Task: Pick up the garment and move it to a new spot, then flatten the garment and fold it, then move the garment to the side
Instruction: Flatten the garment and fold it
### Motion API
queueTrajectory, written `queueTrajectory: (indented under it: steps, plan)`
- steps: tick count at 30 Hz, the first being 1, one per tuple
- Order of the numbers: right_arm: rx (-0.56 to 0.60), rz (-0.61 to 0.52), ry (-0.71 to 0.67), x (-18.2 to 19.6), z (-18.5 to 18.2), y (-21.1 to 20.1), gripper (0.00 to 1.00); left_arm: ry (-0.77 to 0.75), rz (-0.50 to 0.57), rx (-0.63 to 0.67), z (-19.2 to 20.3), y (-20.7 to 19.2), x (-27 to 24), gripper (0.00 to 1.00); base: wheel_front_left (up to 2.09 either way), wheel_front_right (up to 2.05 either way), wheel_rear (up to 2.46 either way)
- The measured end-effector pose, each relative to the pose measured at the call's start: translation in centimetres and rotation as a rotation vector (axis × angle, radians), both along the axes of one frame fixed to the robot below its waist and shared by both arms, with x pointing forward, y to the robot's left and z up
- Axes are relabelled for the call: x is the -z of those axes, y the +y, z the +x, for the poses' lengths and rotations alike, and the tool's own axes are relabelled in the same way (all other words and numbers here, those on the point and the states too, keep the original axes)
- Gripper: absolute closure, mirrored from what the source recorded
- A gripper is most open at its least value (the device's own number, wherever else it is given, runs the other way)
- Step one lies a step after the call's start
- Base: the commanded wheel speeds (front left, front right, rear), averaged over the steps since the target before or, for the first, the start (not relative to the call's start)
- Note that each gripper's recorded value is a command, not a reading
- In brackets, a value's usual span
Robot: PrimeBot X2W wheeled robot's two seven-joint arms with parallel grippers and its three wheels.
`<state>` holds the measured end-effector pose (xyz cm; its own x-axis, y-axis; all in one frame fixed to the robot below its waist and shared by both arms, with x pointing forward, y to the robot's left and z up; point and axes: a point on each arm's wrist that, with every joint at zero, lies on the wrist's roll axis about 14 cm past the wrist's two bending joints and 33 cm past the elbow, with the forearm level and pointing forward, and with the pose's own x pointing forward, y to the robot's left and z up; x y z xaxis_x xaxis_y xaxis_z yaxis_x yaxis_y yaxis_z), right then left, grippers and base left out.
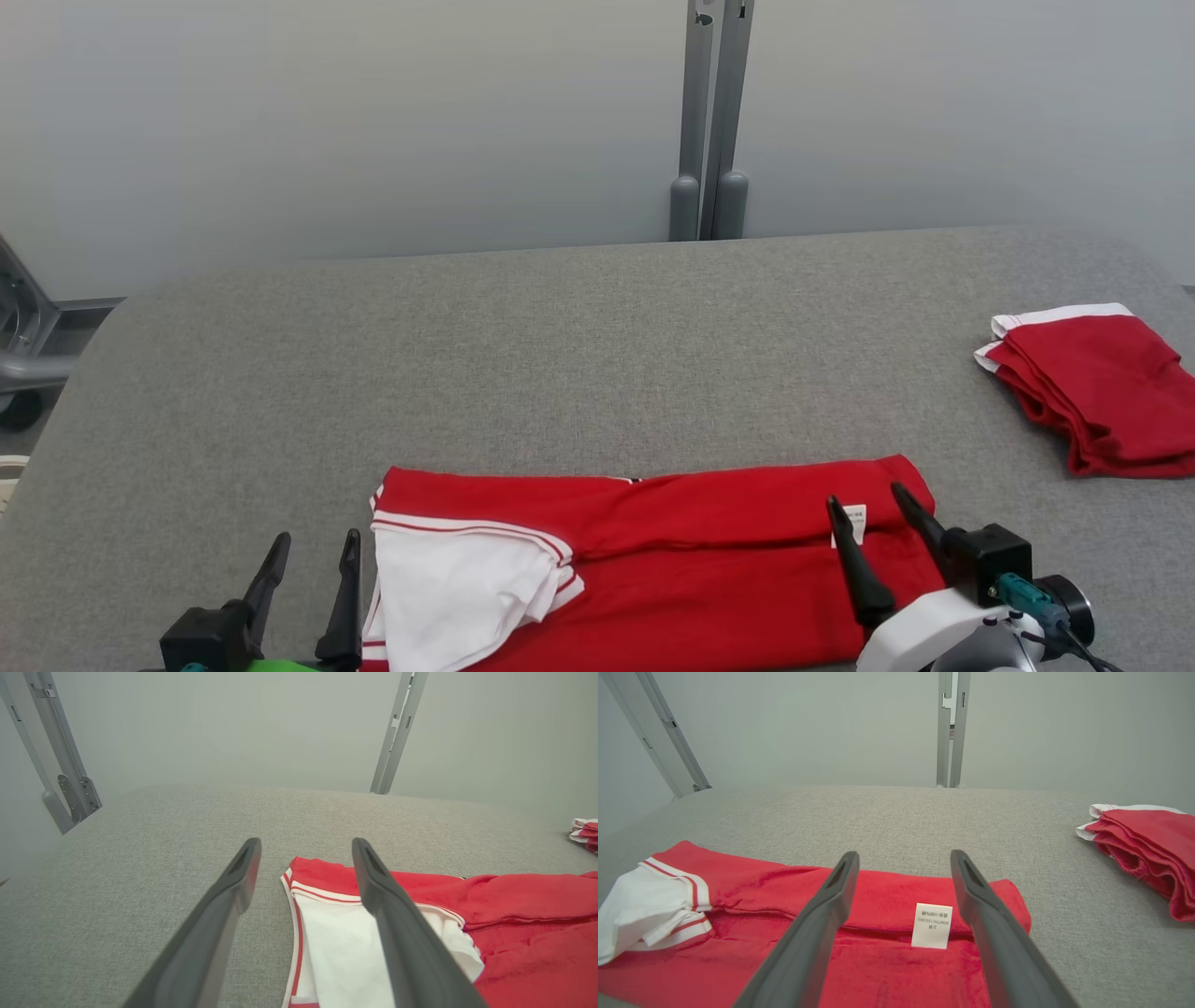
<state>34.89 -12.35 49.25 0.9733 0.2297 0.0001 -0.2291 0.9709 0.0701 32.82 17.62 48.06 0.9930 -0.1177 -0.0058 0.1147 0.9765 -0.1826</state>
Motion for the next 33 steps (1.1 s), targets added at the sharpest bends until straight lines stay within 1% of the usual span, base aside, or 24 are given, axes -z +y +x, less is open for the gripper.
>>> queueTrajectory:
  steps: [2,5,9,11,12,18,23,28,33]
  plan:
    - [0.011,-0.001,0.003,-0.2,0.3,-0.4,0.00,0.001,0.002,0.005,0.1,-0.1,0.1,0.00,0.00,0.00,0.00]
    - [0.070,-0.004,0.034,-0.2,1.2,-2.4,0.00,0.002,0.004,0.014,0.3,-0.4,0.1,0.00,0.00,0.00,0.00]
    - [0.167,0.003,0.177,1.3,2.1,-5.8,0.00,-0.004,0.008,0.025,0.8,-0.8,0.0,0.00,0.00,0.00,0.00]
    - [0.192,-0.028,0.242,1.9,2.7,-6.9,0.00,-0.003,0.006,0.030,1.0,-1.0,0.0,0.00,0.00,0.00,0.00]
    - [0.200,-0.026,0.269,2.1,2.9,-7.1,0.00,0.000,0.008,0.032,1.1,-1.0,0.1,0.00,0.00,0.00,0.00]
    - [0.178,-0.024,0.431,4.4,3.8,-6.5,0.00,0.020,0.007,0.039,1.5,-1.1,0.7,0.00,0.00,0.00,0.00]
    - [0.174,-0.051,0.489,5.7,4.5,-6.4,0.00,0.050,0.005,0.043,1.8,-1.2,1.6,0.00,0.00,0.00,0.00]
    - [0.172,-0.050,0.566,7.6,4.4,-6.3,0.00,0.065,0.006,0.029,1.8,-0.5,2.1,0.00,0.00,0.00,0.00]
    - [0.181,-0.023,0.627,9.0,4.0,-6.6,0.00,0.074,0.011,0.017,1.6,0.0,2.3,0.00,0.00,0.00,0.00]
